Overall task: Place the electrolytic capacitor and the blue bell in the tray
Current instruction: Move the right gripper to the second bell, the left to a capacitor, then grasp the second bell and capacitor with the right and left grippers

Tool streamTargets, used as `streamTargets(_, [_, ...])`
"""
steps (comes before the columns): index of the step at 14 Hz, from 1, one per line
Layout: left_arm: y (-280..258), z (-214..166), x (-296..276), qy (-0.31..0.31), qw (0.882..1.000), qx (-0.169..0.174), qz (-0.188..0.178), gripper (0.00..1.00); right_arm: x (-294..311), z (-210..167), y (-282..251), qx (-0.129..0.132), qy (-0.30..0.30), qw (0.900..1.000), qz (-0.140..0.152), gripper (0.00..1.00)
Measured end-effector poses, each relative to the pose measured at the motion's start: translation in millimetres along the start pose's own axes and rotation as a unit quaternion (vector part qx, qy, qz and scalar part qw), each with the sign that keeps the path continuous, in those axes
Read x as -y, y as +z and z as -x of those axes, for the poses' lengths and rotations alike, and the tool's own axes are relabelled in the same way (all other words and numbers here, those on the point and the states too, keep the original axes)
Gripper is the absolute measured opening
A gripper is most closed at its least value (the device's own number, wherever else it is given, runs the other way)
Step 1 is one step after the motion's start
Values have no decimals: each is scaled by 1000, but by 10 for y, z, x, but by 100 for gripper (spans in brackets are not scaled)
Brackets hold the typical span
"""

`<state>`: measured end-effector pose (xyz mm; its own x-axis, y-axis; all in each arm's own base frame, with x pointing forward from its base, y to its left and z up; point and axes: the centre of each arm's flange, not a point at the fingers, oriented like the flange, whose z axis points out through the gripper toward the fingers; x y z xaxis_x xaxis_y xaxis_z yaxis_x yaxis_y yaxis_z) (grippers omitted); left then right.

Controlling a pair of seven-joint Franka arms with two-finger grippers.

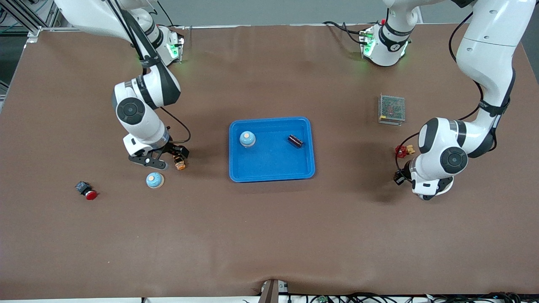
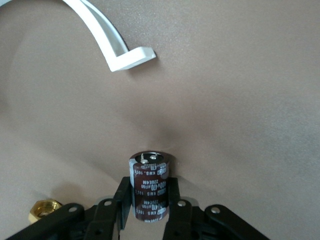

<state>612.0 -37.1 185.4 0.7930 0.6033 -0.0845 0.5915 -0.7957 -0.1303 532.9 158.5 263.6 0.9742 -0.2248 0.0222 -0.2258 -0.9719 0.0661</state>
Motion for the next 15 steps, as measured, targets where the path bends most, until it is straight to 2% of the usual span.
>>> streamTargets(3, [-60, 63, -118, -6, 1000, -3, 6, 33, -267, -177, -15, -11, -31, 999, -7, 100])
streamTargets(7, [-260, 300, -431, -28, 1000, 6, 9, 33, -765, -464, -32, -40, -58, 997, -18, 100])
streamTargets(12, [-577, 978, -1065, -88, 995, 24, 26, 33, -893, -527, 252, -65, -66, 995, -33, 100])
streamTargets(15, [-722, 1421, -1396, -139, 989, 35, 40, 33, -901, -534, 586, -64, -62, 995, -40, 100])
